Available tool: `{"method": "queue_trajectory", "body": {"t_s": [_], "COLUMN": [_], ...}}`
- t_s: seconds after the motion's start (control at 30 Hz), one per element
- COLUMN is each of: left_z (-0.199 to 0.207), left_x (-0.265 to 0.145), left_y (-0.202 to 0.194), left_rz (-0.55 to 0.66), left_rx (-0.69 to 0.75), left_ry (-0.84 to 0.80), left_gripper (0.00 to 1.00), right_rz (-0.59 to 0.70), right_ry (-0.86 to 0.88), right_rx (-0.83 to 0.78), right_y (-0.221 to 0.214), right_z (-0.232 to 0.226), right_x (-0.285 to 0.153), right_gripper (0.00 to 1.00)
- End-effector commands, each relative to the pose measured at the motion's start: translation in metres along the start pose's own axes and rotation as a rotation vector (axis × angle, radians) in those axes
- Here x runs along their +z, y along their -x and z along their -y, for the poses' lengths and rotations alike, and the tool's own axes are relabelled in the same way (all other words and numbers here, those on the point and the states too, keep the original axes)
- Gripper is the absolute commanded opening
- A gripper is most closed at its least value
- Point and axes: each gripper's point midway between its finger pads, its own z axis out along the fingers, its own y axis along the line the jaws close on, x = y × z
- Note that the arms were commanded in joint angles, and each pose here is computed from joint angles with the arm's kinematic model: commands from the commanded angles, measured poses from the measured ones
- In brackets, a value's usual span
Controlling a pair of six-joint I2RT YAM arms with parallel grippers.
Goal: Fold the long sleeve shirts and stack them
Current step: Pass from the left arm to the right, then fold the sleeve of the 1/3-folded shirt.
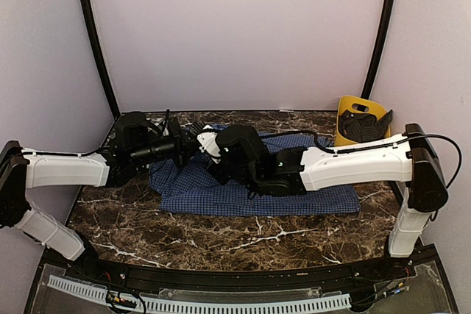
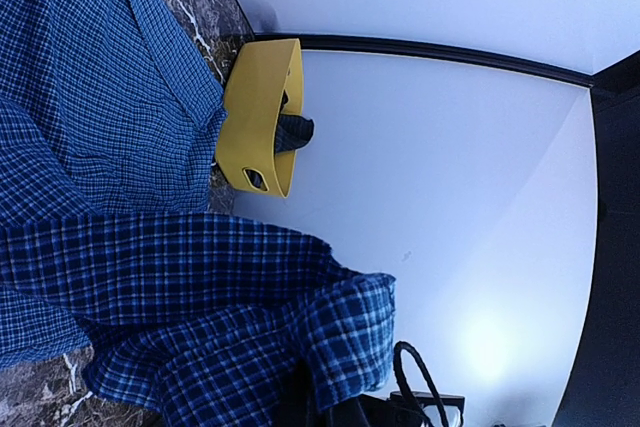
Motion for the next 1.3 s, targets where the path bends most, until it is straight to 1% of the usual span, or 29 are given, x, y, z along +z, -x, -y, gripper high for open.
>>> {"method": "queue_trajectory", "body": {"t_s": [0.0,0.03,0.1,0.17,0.2,0.23,0.33,0.37,0.47,0.5,0.53,0.57,0.67,0.83,0.9,0.93,0.97,1.1,1.13,1.27], "left_z": [0.007,0.007,0.009,0.014,0.023,0.021,0.033,0.033,0.028,0.03,0.021,0.021,-0.001,-0.019,-0.031,-0.039,-0.043,-0.067,-0.07,-0.076], "left_x": [-0.001,0.0,0.001,0.002,0.004,0.004,0.001,-0.003,-0.012,-0.017,-0.02,-0.024,-0.034,-0.043,-0.043,-0.043,-0.043,-0.041,-0.039,-0.029], "left_y": [-0.002,-0.002,-0.001,-0.001,-0.001,-0.001,-0.003,-0.004,-0.002,-0.001,0.001,0.004,0.012,0.023,0.026,0.028,0.03,0.033,0.033,0.025], "left_rz": [-0.006,-0.005,-0.004,-0.008,-0.015,-0.021,-0.031,-0.032,-0.022,-0.007,-0.006,0.018,0.045,0.094,0.1,0.097,0.096,0.056,0.044,-0.024], "left_rx": [0.022,0.027,0.059,0.15,0.187,0.241,0.364,0.427,0.551,0.628,0.65,0.723,0.807,0.976,1.047,1.068,1.119,1.244,1.287,1.377], "left_ry": [-0.033,-0.033,-0.029,-0.02,-0.03,-0.012,-0.015,0.0,0.048,0.056,0.099,0.12,0.215,0.279,0.303,0.317,0.333,0.388,0.389,0.339], "left_gripper": [0.0,0.0,0.04,0.16,0.2,0.26,0.36,0.41,0.51,0.55,0.56,0.58,0.6,0.63,0.64,0.65,0.65,0.66,0.66,0.68], "right_rz": [0.017,0.01,-0.011,-0.04,-0.049,-0.058,-0.06,-0.058,-0.063,-0.062,-0.058,-0.057,-0.046,-0.014,0.021,0.041,0.055,0.068,0.072,0.089], "right_ry": [-0.025,-0.022,-0.011,-0.004,0.003,0.01,0.053,0.077,0.147,0.177,0.208,0.225,0.293,0.343,0.376,0.386,0.399,0.426,0.436,0.478], "right_rx": [0.027,0.028,0.044,0.057,0.069,0.082,0.121,0.13,0.149,0.151,0.156,0.166,0.197,0.252,0.265,0.271,0.277,0.292,0.294,0.318], "right_y": [0.007,0.005,0.0,-0.006,-0.008,-0.011,-0.013,-0.014,-0.021,-0.023,-0.025,-0.028,-0.034,-0.036,-0.032,-0.029,-0.028,-0.025,-0.024,-0.023], "right_z": [0.011,0.013,0.017,0.026,0.032,0.039,0.06,0.064,0.077,0.077,0.077,0.081,0.084,0.097,0.101,0.104,0.106,0.114,0.114,0.116], "right_x": [-0.014,-0.015,-0.018,-0.022,-0.024,-0.027,-0.038,-0.042,-0.05,-0.054,-0.057,-0.058,-0.064,-0.072,-0.077,-0.078,-0.08,-0.081,-0.082,-0.086], "right_gripper": [0.0,0.0,0.0,0.0,0.0,0.0,0.0,0.0,0.0,0.0,0.0,0.0,0.0,0.0,0.0,0.0,0.0,0.0,0.0,0.0]}}
